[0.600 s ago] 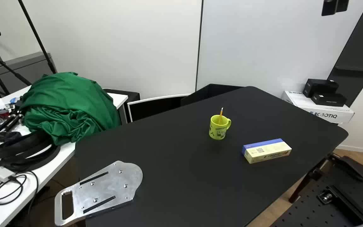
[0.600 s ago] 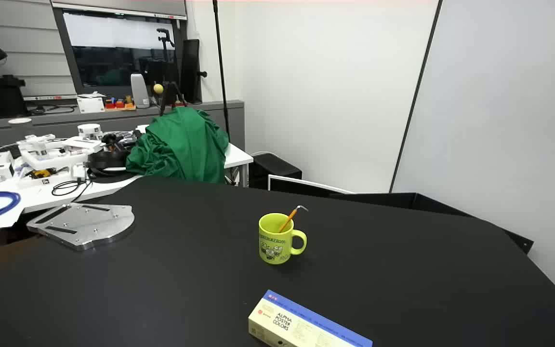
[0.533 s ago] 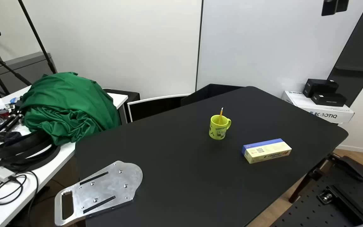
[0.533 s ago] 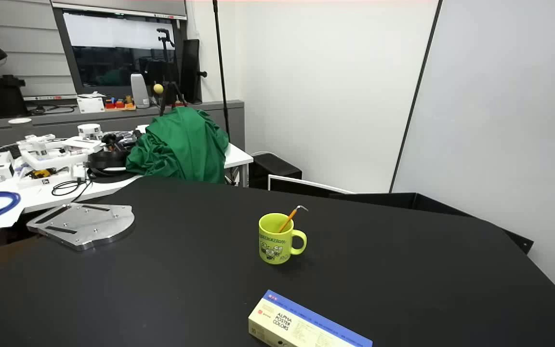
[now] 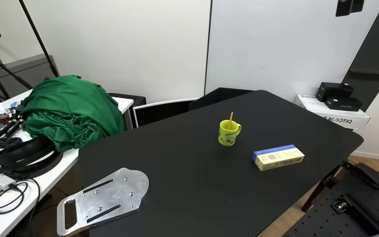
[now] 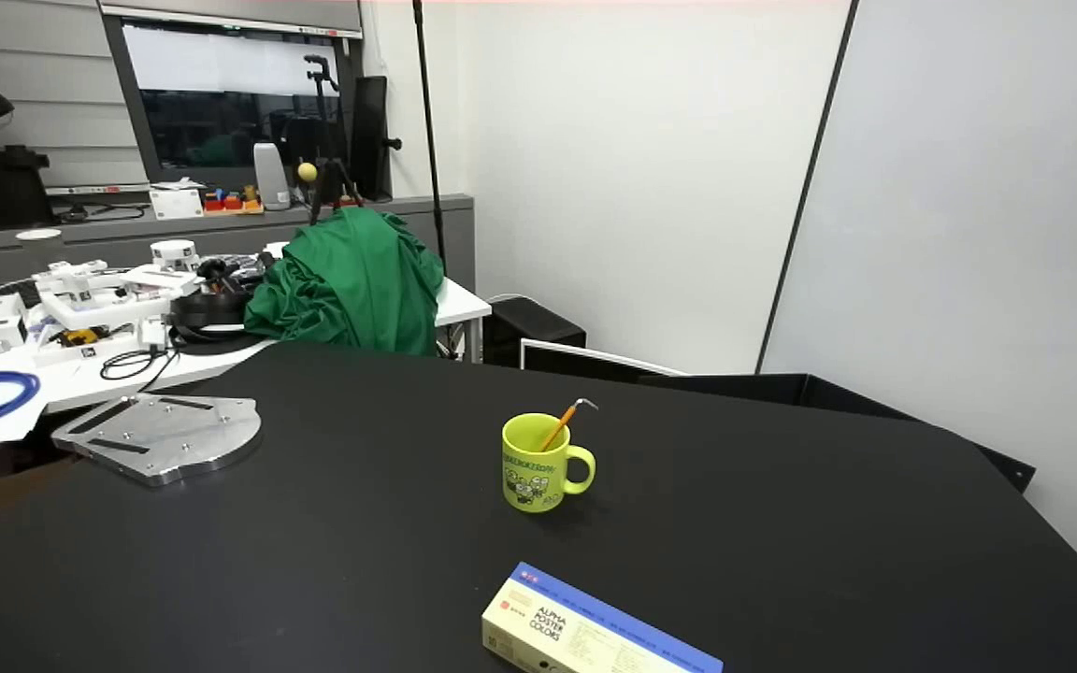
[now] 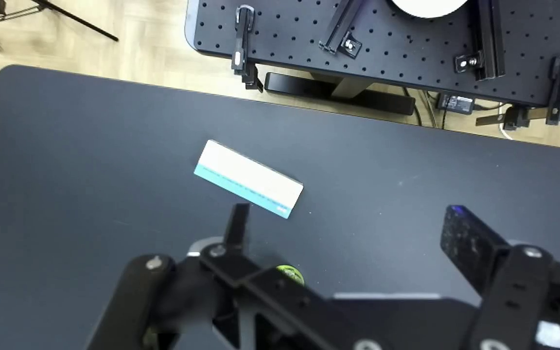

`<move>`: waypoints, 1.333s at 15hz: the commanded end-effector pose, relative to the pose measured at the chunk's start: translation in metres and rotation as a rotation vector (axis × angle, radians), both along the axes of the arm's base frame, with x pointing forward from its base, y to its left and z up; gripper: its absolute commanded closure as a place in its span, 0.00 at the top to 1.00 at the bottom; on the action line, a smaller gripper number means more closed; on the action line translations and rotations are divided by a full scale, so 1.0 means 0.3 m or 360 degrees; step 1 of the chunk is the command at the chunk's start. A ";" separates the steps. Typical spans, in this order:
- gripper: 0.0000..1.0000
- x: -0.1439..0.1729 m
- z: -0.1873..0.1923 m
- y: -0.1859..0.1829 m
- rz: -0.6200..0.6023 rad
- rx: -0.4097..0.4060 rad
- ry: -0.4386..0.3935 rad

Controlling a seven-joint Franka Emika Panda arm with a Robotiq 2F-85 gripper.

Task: Put the Allen key on the table

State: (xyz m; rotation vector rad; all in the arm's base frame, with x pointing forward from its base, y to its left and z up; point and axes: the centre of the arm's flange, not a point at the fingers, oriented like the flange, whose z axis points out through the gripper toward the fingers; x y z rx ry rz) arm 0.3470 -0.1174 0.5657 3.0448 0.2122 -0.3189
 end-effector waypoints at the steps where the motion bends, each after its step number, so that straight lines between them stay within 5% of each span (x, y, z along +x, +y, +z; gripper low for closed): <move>1: 1.00 0.055 -0.001 -0.022 0.0009 0.0015 0.0011; 12: 1.00 0.637 -0.143 -0.326 -0.0132 0.0071 0.0118; 20: 1.00 0.976 -0.479 -0.567 -0.0743 0.0038 0.0207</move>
